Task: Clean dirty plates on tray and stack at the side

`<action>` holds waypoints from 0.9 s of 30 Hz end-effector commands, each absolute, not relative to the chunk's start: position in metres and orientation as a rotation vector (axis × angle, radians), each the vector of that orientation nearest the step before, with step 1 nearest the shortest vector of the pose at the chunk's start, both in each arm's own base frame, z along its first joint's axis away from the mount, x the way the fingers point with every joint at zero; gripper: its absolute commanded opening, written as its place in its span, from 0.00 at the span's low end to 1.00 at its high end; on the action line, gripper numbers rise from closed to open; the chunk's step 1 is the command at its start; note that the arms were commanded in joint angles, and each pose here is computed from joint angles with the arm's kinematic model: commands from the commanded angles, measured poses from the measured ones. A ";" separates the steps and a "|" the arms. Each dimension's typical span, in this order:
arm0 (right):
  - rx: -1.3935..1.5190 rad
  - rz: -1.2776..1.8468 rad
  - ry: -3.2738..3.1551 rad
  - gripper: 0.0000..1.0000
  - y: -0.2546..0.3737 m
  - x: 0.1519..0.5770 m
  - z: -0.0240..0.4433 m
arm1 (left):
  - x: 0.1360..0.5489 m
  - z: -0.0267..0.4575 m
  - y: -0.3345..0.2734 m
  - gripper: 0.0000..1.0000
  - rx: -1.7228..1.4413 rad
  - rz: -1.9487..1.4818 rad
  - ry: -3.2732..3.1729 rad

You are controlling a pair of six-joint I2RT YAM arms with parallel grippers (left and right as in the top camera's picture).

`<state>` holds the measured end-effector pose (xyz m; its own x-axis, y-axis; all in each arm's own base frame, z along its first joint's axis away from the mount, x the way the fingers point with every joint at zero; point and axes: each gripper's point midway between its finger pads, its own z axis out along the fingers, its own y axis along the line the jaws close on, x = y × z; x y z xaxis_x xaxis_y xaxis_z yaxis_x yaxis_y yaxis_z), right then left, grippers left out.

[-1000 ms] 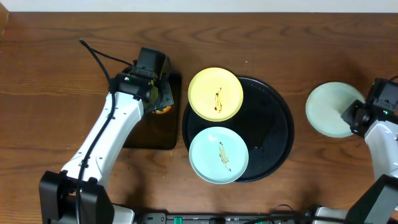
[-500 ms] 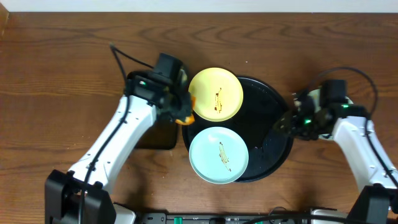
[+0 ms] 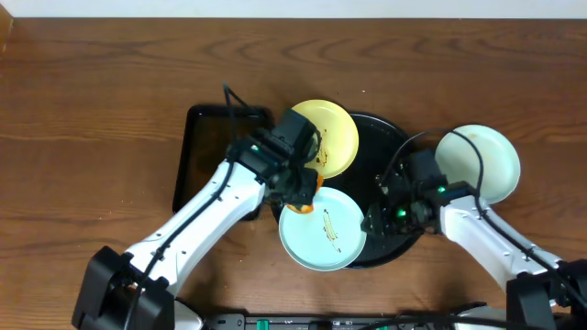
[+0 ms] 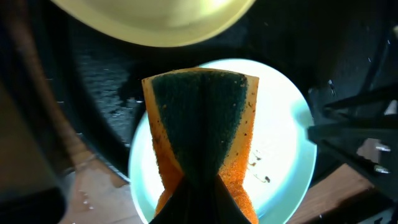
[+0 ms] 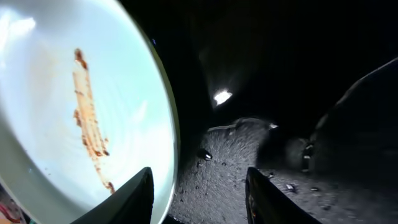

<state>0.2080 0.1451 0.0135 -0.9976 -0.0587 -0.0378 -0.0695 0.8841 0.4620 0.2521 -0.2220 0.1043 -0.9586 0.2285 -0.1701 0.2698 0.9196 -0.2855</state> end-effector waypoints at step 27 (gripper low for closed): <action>0.133 0.652 3.002 0.01 0.153 0.214 0.005 | 0.178 0.044 -0.295 0.08 0.428 -0.520 3.047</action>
<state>0.2136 0.1550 0.0044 -0.9960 0.0802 -0.0403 0.0551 0.9011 0.4301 0.1847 -0.2955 0.0627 -0.9427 0.3059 -0.1334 0.3334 0.8803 -0.3375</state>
